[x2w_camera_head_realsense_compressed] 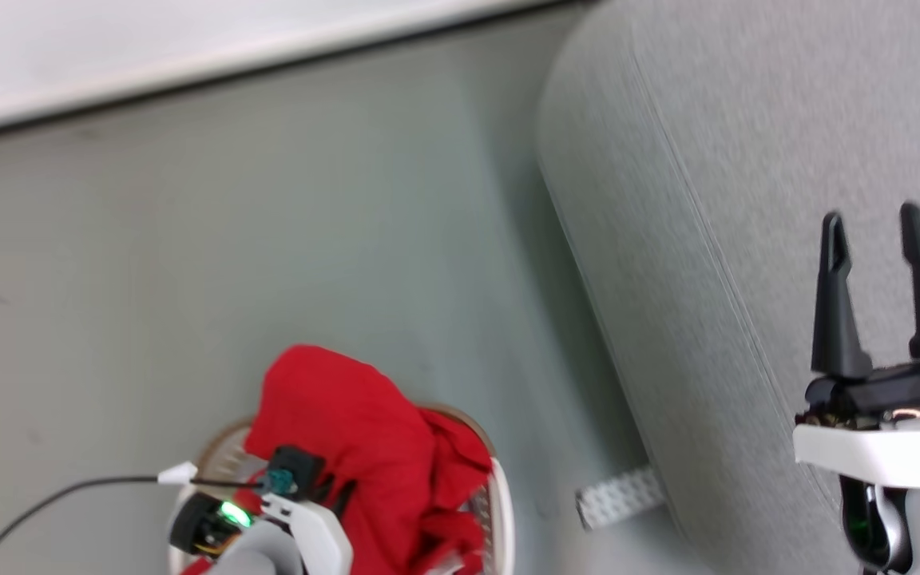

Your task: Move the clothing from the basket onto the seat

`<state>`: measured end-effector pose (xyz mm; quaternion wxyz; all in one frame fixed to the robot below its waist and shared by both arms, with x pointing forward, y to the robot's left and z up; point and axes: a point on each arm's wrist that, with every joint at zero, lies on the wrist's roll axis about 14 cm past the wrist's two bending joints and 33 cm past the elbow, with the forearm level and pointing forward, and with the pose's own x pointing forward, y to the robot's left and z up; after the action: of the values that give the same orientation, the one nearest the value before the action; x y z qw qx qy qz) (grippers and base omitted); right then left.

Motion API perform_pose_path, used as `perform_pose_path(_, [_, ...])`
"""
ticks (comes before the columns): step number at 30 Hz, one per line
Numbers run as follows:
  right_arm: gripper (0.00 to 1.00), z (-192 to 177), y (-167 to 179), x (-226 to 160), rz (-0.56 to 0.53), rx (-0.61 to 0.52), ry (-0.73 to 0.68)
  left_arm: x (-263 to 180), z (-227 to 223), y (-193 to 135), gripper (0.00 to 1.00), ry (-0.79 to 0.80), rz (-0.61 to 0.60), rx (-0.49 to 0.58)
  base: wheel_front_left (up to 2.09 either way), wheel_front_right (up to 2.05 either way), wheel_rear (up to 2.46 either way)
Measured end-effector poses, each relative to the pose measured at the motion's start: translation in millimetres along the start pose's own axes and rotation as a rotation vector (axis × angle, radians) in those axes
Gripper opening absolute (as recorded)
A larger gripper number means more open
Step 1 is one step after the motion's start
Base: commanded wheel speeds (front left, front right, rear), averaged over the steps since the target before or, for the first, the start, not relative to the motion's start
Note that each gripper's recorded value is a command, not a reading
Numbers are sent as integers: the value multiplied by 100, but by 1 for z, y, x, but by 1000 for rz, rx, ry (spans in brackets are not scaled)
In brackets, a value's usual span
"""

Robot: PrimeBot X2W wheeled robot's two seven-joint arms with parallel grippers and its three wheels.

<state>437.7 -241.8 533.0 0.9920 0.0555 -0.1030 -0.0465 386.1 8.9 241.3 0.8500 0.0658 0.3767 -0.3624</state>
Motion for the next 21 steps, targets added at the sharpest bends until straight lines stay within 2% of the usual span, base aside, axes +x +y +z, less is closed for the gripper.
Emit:
perform_pose_path(7, [100,21,29,-11,75,32,-43,-44,53,0,0,-220,69,-64,0,0,0])
perform_pose_path(21, [100,49,98,-38,264,109,-93,-170,129,18,0,-684,256,-164,0,0,0])
